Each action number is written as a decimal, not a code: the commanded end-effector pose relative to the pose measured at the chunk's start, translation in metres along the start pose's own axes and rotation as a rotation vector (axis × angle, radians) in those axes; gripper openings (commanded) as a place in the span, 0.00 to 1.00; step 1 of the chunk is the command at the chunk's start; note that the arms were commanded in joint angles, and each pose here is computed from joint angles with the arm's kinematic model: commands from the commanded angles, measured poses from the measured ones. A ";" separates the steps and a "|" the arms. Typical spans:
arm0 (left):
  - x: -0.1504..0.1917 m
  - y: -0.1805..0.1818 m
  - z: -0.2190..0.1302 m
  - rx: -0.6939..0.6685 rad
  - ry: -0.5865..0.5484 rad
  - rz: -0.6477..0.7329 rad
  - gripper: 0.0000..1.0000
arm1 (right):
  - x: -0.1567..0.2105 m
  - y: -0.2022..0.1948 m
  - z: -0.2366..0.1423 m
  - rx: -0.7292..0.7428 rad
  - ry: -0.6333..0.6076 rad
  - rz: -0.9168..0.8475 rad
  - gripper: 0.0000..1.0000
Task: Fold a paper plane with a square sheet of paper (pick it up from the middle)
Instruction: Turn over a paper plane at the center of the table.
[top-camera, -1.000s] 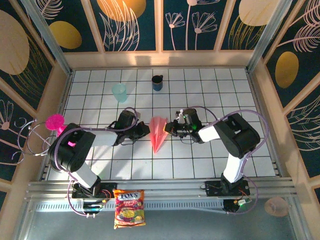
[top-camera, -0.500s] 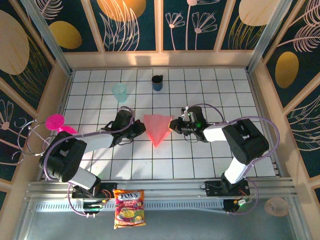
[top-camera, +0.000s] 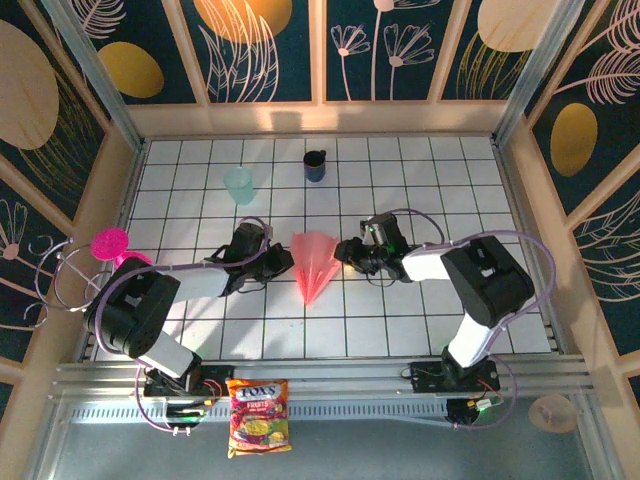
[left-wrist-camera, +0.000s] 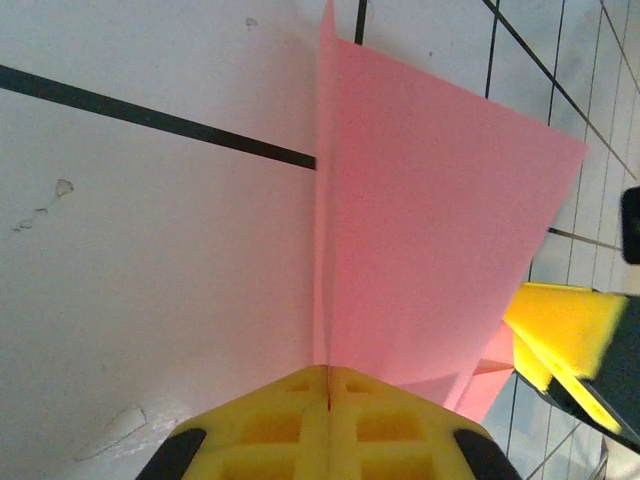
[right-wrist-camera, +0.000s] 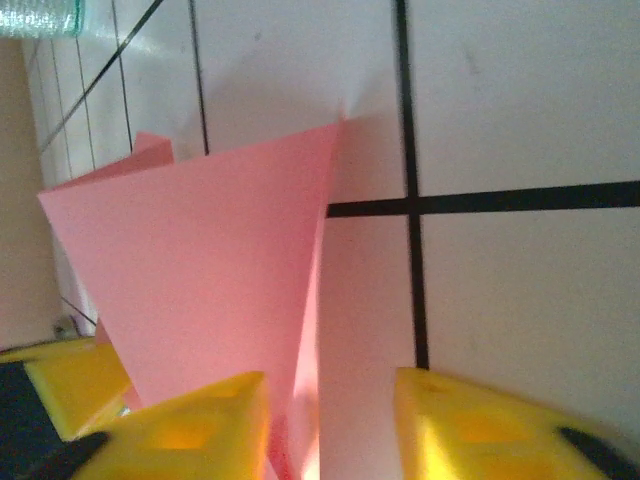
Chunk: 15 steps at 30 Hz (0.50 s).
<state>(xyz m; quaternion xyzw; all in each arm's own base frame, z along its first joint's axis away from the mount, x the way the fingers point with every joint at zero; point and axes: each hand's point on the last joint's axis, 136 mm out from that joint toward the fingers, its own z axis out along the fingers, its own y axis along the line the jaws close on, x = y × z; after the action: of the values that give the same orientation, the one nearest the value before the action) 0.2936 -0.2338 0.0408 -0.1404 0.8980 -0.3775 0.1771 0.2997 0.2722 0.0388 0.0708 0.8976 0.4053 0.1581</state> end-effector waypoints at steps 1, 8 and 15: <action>-0.006 -0.015 0.000 0.049 0.002 0.002 0.00 | -0.013 0.028 -0.016 0.019 -0.078 -0.070 0.48; -0.007 -0.018 0.000 0.063 -0.005 -0.004 0.00 | 0.000 0.049 -0.017 0.051 -0.094 -0.082 0.52; -0.009 -0.022 -0.002 0.072 -0.009 -0.005 0.00 | 0.011 0.051 -0.012 0.116 -0.110 -0.086 0.55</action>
<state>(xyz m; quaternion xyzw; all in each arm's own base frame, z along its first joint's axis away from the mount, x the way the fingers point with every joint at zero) 0.2954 -0.2379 0.0461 -0.1373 0.8928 -0.3902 0.1783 0.2768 0.3042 0.0746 0.0433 0.9093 0.3624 0.1998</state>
